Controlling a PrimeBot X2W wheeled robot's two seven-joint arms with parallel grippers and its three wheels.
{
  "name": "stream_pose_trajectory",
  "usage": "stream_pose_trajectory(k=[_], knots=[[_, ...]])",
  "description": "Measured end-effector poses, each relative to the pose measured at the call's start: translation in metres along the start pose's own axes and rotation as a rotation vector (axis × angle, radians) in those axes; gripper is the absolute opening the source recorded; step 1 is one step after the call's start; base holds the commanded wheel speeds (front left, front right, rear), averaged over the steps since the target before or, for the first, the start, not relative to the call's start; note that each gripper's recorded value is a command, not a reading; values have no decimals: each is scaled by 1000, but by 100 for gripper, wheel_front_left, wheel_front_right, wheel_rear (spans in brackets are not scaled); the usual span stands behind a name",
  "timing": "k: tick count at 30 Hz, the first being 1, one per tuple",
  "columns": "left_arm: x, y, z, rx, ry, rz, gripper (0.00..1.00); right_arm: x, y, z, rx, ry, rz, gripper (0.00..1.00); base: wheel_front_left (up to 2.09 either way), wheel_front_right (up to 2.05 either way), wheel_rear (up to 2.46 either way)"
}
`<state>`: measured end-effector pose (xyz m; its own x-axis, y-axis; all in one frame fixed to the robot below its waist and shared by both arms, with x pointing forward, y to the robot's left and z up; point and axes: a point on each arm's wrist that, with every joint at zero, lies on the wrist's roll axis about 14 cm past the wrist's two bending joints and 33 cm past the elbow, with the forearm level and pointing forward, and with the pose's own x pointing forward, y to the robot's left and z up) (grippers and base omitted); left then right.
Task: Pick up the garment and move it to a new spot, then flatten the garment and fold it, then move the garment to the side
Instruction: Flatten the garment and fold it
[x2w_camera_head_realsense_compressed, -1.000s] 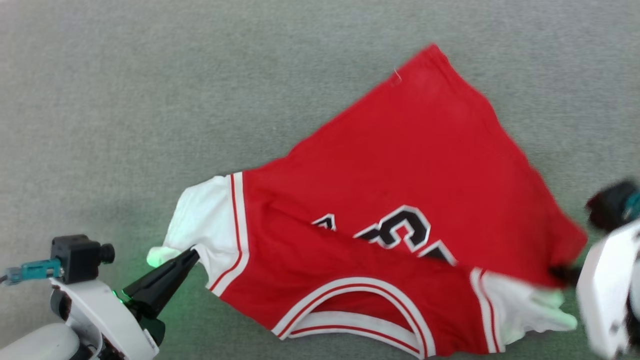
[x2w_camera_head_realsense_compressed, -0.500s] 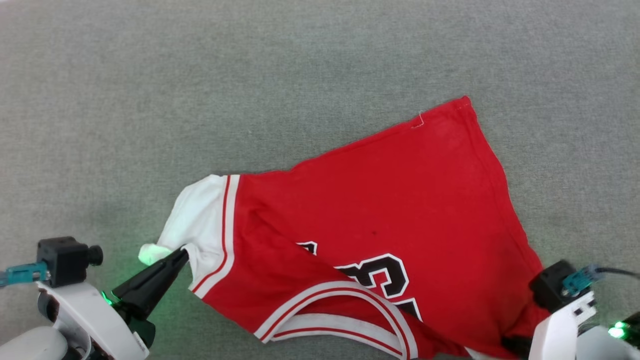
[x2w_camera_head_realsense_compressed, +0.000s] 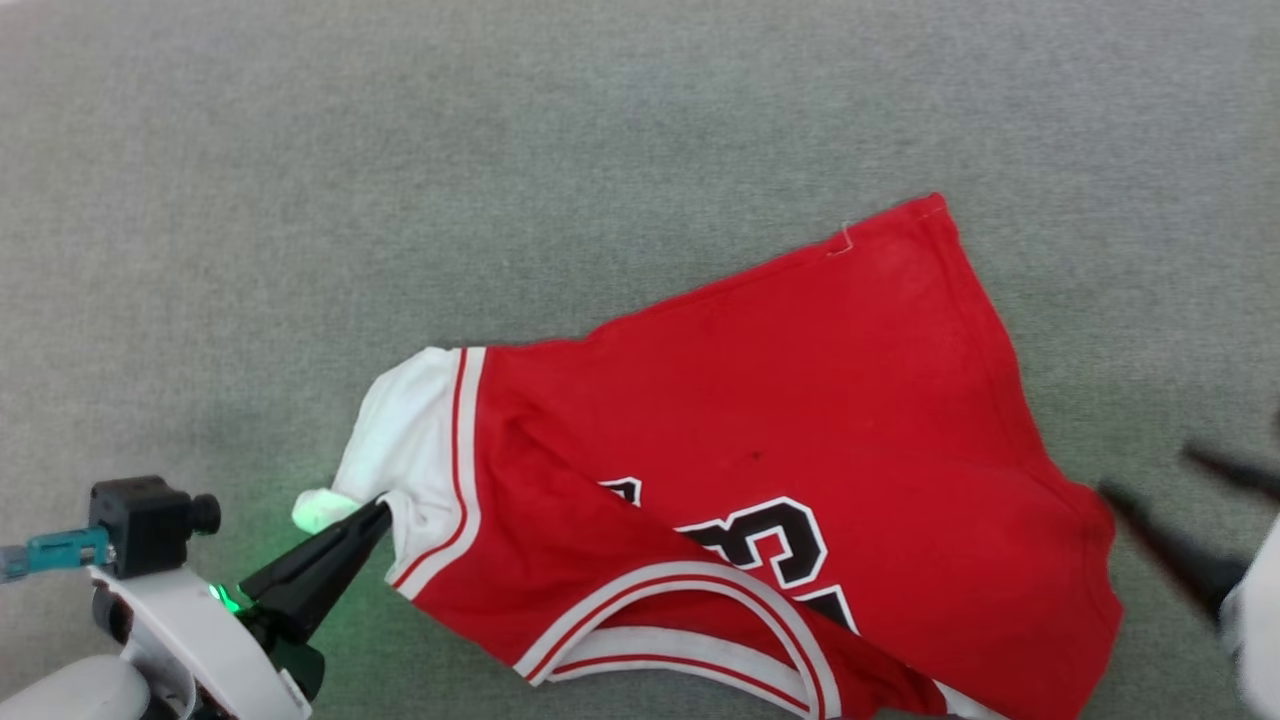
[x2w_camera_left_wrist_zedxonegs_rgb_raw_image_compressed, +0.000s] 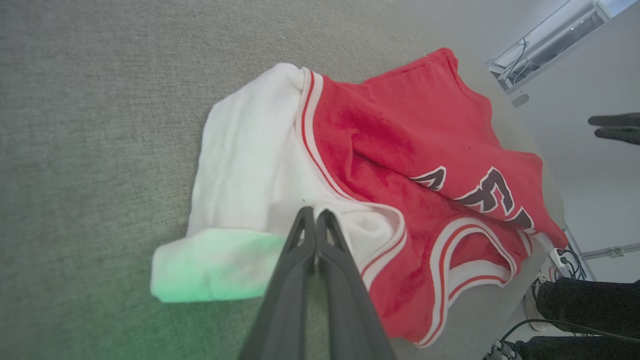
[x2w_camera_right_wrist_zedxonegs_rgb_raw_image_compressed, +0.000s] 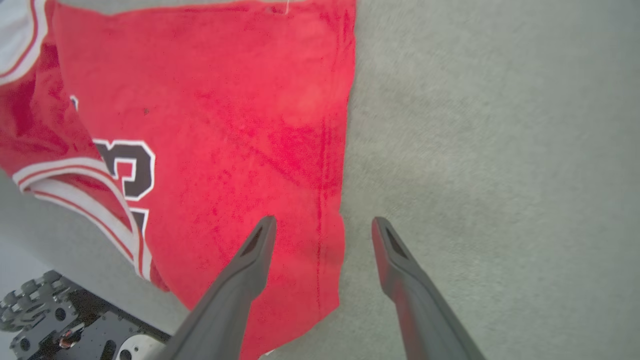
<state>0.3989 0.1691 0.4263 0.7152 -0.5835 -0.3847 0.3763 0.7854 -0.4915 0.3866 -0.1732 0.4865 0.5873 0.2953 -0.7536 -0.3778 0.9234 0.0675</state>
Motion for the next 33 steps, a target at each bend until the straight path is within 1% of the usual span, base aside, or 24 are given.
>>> stream_pose_trajectory(k=[3, 6, 7, 10, 15, 17, 21, 26, 29, 30, 31, 32, 33], knots=[[0, 0, 0, 0, -3, 1, 0, -3, -13, 41, -44, -113, -41, 100, 0, 0, 0], [1, 2, -1, -3, -5, 5, 0, 3, -28, 83, -98, -227, -94, 100, 0, 0, 0], [2, 2, 0, -3, -8, 5, 0, 10, -31, 91, -111, -239, -105, 100, 0, 0, 0], [5, 4, 0, -9, -11, 7, 0, 43, -29, 101, -110, -230, -72, 100, 0, 0, 0], [9, 9, 2, -11, -17, 15, 0, 97, -27, 100, -110, -140, -34, 100, 0, 0, 0], [11, 11, 1, -15, -17, 18, 0, 117, -24, 94, -115, -95, -18, 100, 0, 0, 0], [18, 10, -3, -36, -14, 12, 0, 155, -18, 70, -121, 10, 17, 100, 0, 0, 0], [20, 13, -5, -47, -13, 20, 0, 181, -13, 61, -184, 59, 26, 100, 0, 0, 0], [20, 16, -7, -51, -8, 27, 0, 189, -9, 58, -194, 78, 47, 100, 0, 0, 0], [19, 17, -7, -52, -7, 29, 0, 190, -9, 57, -197, 85, 52, 47, 0, 0, 0], [19, 17, -7, -51, -7, 29, 0, 191, -9, 57, -197, 89, 55, 33, 0, 0, 0], [19, 16, -7, -51, -8, 29, 0, 191, -9, 57, -191, 91, 61, 4, 0, 0, 0], [19, 16, -6, -50, -10, 28, 0, 190, -9, 57, -185, 91, 65, 0, 0, 0, 0]])
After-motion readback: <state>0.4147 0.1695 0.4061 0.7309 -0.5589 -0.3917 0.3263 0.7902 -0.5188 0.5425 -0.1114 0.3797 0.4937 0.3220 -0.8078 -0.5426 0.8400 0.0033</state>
